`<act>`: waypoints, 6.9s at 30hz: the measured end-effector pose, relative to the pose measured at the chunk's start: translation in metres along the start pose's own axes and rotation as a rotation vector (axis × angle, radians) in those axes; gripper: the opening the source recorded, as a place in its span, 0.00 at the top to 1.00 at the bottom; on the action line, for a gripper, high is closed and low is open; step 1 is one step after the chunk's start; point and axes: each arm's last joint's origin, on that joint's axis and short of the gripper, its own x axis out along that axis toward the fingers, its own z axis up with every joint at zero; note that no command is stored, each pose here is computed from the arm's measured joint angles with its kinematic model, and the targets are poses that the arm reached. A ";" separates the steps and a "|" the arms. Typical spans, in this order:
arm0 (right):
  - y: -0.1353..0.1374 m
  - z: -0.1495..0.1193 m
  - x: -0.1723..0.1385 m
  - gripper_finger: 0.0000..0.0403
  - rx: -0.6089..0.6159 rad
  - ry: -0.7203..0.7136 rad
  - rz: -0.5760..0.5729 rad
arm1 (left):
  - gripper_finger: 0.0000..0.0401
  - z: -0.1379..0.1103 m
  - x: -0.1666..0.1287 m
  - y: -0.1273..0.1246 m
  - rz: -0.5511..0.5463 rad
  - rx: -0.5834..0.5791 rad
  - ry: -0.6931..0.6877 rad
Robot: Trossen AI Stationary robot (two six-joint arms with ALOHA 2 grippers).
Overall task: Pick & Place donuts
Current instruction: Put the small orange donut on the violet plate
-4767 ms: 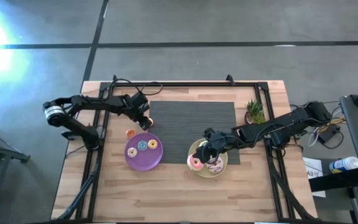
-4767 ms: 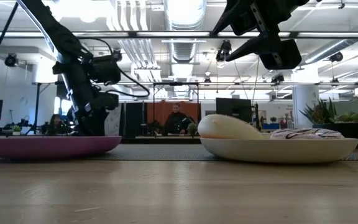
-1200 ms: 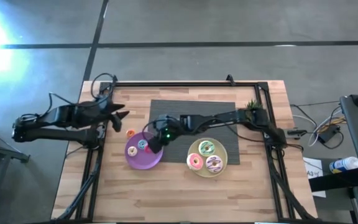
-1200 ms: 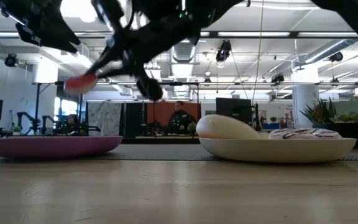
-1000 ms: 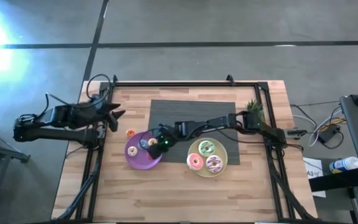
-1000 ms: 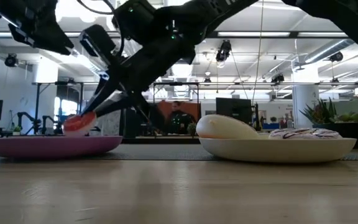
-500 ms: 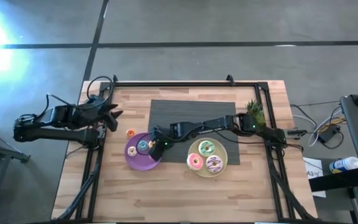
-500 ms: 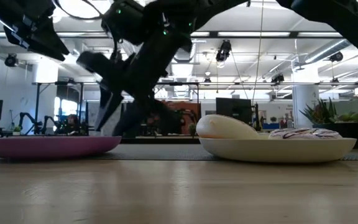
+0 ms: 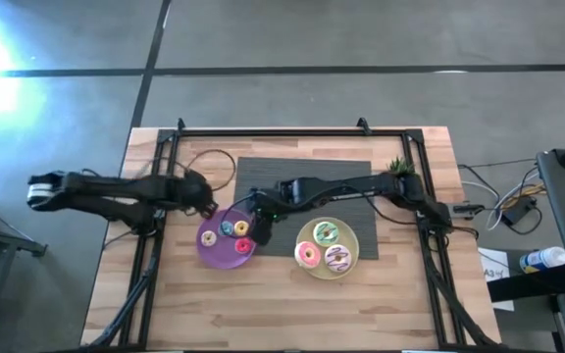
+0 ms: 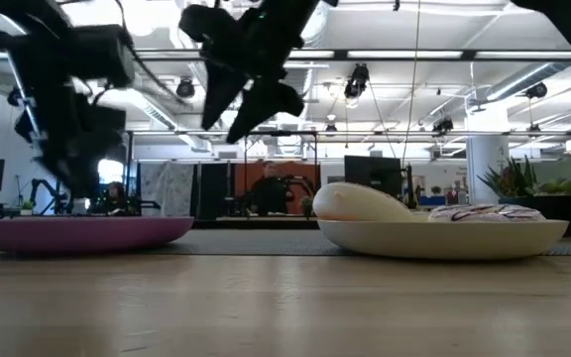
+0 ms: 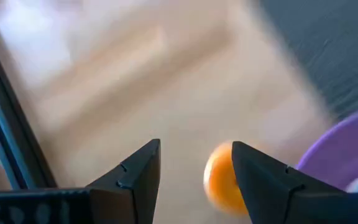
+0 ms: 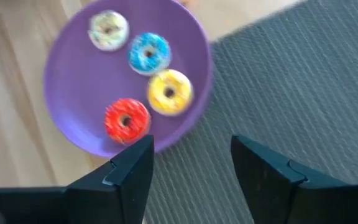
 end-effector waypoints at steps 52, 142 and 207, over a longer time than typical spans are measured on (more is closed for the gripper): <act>-0.023 -0.063 -0.031 0.50 0.128 -0.111 0.053 | 0.63 -0.014 0.030 0.032 -0.123 -0.287 0.435; -0.042 -0.006 -0.074 0.97 -0.105 -0.659 -0.106 | 0.67 0.069 -0.081 -0.078 -0.419 0.146 -0.822; 0.075 -0.029 0.125 0.76 -1.025 -0.160 -0.004 | 0.55 0.003 -0.134 0.036 -0.661 -0.359 -0.157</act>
